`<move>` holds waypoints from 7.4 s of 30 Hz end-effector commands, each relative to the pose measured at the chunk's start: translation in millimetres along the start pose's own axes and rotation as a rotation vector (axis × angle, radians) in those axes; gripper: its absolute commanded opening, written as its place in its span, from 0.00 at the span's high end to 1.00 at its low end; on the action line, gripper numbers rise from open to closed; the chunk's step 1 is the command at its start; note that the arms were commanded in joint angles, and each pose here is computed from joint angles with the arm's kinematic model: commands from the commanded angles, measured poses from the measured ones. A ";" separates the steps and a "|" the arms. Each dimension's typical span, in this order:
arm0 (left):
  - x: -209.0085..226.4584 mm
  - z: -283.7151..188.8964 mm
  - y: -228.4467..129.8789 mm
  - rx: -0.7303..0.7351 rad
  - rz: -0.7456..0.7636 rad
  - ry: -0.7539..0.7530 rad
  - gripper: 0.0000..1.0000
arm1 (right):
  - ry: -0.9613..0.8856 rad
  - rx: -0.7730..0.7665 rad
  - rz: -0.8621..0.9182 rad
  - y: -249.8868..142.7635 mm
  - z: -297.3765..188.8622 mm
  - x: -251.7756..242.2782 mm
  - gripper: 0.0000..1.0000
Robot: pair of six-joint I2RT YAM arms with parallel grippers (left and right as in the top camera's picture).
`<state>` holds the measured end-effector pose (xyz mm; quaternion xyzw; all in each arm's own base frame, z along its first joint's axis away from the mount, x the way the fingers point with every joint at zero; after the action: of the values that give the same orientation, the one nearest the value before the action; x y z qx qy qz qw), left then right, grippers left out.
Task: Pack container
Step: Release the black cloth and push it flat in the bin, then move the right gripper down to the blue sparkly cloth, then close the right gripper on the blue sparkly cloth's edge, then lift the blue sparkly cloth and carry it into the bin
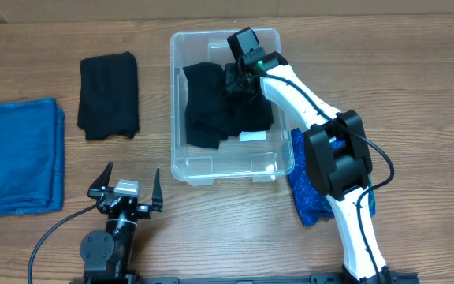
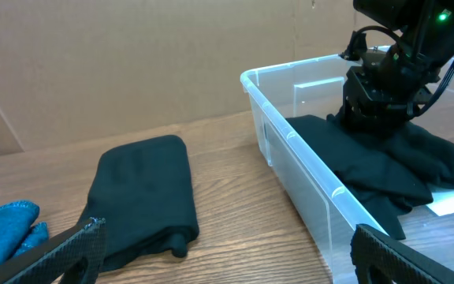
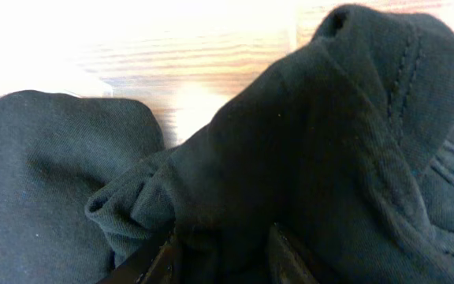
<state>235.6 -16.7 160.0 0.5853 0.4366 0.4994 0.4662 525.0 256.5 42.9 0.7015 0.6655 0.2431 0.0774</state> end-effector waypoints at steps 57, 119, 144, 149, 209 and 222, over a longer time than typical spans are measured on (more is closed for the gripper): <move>1.1 -0.1 -0.8 -0.001 0.007 0.006 0.00 | -0.341 0.384 1.454 -283.3 -227.3 -209.6 0.00; 1.1 -0.1 -0.9 0.000 0.007 0.005 0.00 | 0.116 0.019 0.788 -154.1 -138.4 -267.6 0.00; 1.1 -0.1 -0.9 0.000 0.007 0.005 0.00 | 0.265 0.011 0.794 -139.8 -113.2 -257.6 0.00; 1.1 -0.1 -0.9 0.000 0.007 0.005 0.00 | 0.291 0.014 0.784 -138.3 -113.8 -252.3 0.00; 1.1 -0.1 -0.9 0.000 0.007 0.005 0.00 | 1.103 0.079 0.060 -63.6 -327.2 49.9 0.96; 1.1 -0.1 -0.9 0.000 0.007 0.005 0.00 | 0.853 0.106 0.086 -83.1 -228.3 69.9 0.95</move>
<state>235.6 -16.7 160.0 0.5853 0.4366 0.4994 0.4662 342.0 283.3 213.3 0.5756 0.6146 0.4635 -0.2760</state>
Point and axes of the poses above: each gripper's point midway between its finger pads, its own z axis out along the fingers, its own x axis along the line the jaws close on, y = z × x, the point moved 1 cm from there along -z, back along the fingers, and after that the axes turned 3 degrees about z, right-handed, at the moved point
